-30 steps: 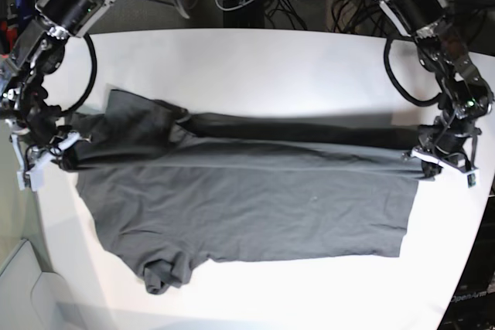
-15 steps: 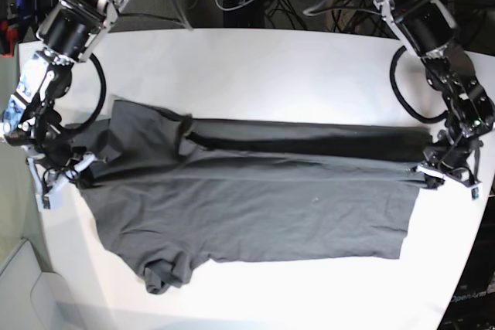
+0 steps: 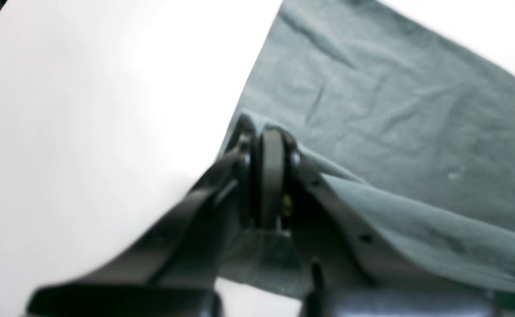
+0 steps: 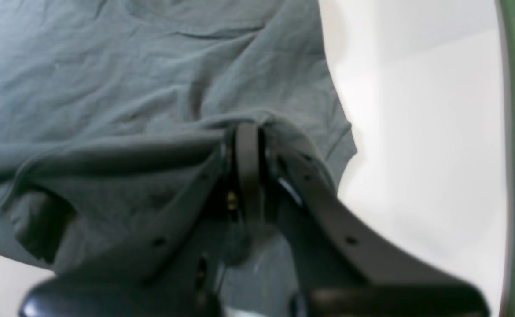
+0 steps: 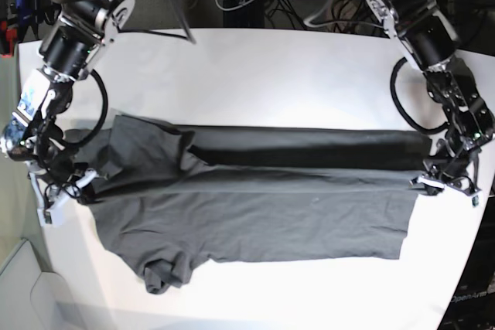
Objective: Layout the t-shirt on the table in an organized manner, then fold the t-shirt properly
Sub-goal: 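Lower the folded collar edge onto the shirt with both grippers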
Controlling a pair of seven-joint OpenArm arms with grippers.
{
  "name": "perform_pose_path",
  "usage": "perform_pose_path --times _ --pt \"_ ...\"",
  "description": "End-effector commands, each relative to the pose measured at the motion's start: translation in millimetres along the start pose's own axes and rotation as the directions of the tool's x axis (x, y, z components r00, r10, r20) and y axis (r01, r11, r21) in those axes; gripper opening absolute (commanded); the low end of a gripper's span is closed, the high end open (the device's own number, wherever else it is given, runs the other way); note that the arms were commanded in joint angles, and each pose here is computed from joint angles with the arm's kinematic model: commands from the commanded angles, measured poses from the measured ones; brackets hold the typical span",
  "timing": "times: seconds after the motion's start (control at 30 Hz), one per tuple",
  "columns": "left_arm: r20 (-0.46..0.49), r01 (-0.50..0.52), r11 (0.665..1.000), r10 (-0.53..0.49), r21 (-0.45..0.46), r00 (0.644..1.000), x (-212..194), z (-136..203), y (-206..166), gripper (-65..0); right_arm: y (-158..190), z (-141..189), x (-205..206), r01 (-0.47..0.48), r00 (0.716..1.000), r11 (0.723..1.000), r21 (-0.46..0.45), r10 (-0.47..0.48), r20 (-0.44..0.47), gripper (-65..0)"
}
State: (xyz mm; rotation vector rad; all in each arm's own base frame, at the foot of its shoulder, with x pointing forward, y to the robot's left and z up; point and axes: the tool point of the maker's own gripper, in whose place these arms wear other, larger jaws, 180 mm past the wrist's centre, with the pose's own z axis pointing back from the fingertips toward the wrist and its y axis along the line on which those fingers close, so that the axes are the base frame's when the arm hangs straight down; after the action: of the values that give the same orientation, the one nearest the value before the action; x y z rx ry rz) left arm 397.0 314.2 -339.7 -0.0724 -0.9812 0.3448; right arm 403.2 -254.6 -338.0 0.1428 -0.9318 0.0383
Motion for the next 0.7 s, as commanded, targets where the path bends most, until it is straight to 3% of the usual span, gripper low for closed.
perform_pose_path --times 0.0,0.17,0.5,0.57,0.67 --pt "0.074 0.009 1.000 -0.009 -0.003 0.997 28 3 0 -64.8 -5 5 28 -0.011 0.996 1.000 -0.012 0.012 0.085 -65.0" --pt "0.071 0.007 1.000 -0.007 -0.004 0.997 27 3 0 -64.8 10 -9 20 -0.028 0.998 0.999 0.036 0.026 0.056 -65.0" --pt "0.035 -0.010 1.000 0.010 -0.008 0.999 15 -4 1 -64.3 5 -9 13 -0.034 0.999 0.999 0.031 0.033 0.034 -65.0" --pt "0.035 -0.010 1.000 0.010 -0.008 0.999 15 -4 1 -60.7 5 -9 13 -0.035 0.999 0.999 0.030 0.034 0.030 -64.9" --pt "0.033 -0.008 1.000 0.008 -0.008 0.999 15 -3 1 -45.0 5 -9 11 -0.035 0.999 0.999 0.030 0.034 0.025 -58.6"
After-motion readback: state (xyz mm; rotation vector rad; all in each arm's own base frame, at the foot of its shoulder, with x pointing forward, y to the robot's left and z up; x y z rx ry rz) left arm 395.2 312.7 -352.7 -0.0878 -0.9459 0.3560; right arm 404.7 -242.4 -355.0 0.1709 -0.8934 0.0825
